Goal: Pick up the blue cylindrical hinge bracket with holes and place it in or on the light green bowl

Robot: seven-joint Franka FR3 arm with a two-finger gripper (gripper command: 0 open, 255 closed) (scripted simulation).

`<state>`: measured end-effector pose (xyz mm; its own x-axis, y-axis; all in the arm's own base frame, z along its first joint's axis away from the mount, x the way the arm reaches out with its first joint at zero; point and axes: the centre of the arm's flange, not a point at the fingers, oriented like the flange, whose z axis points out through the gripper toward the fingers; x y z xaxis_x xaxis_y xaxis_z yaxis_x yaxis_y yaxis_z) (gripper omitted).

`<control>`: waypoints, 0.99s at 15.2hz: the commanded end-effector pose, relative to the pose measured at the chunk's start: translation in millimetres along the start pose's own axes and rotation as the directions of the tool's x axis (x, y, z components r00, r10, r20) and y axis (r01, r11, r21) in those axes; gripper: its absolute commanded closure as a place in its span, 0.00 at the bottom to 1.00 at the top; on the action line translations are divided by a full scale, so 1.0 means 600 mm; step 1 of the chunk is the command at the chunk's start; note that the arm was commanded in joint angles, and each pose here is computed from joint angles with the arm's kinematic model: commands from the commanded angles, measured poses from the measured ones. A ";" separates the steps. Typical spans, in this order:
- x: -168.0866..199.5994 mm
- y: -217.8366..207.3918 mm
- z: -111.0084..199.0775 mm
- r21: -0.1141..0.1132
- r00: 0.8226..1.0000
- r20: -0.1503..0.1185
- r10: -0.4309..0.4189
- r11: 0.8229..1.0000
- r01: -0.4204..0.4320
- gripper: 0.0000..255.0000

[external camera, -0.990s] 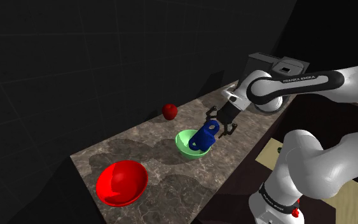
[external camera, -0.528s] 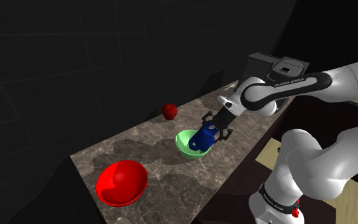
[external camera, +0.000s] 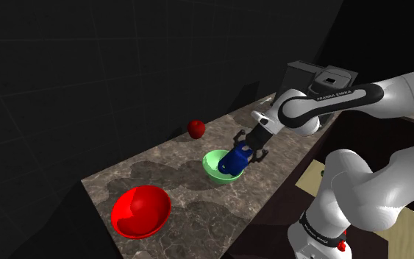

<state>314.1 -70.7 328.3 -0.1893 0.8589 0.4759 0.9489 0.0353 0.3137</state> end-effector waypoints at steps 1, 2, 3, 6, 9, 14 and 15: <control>-0.002 0.000 0.000 -0.002 1.000 0.004 0.000 1.000 0.000 1.00; -0.002 0.000 0.000 -0.002 1.000 0.004 0.000 1.000 0.000 1.00; -0.002 0.000 0.000 -0.002 1.000 0.004 0.000 1.000 0.000 1.00; -0.001 0.001 0.001 -0.002 1.000 0.004 0.000 1.000 0.000 1.00; 0.002 0.003 -0.007 -0.002 1.000 0.004 0.000 1.000 0.000 1.00; 0.023 0.017 -0.043 -0.002 1.000 0.004 0.000 1.000 0.000 1.00; 0.028 0.019 -0.050 -0.002 1.000 0.004 0.000 1.000 0.000 1.00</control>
<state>314.7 -71.5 359.4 -0.1886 0.8607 0.4728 0.9482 0.0342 0.3160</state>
